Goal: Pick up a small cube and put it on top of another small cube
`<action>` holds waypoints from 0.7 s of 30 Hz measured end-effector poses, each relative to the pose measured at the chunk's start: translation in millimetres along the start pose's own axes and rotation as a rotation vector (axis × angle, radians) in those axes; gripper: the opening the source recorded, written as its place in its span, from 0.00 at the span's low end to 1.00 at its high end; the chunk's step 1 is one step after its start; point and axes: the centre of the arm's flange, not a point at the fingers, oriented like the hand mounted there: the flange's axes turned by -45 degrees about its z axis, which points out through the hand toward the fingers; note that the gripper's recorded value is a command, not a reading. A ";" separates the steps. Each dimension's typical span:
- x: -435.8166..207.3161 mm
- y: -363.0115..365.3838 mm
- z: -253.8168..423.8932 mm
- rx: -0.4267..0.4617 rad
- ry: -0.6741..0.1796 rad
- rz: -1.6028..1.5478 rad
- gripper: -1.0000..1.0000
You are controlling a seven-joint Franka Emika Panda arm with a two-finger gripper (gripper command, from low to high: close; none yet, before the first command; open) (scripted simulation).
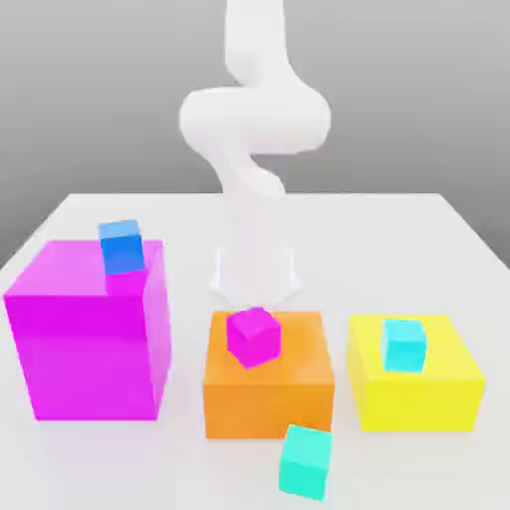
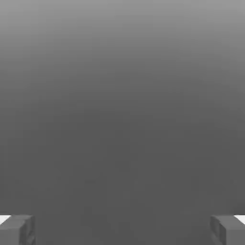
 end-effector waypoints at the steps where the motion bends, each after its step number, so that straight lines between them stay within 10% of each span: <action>1: -2.1 -3.3 22.8 -0.010 -0.032 0.009 0.50; 21: -203.4 -45.1 360.8 -0.098 -0.611 0.184 0.50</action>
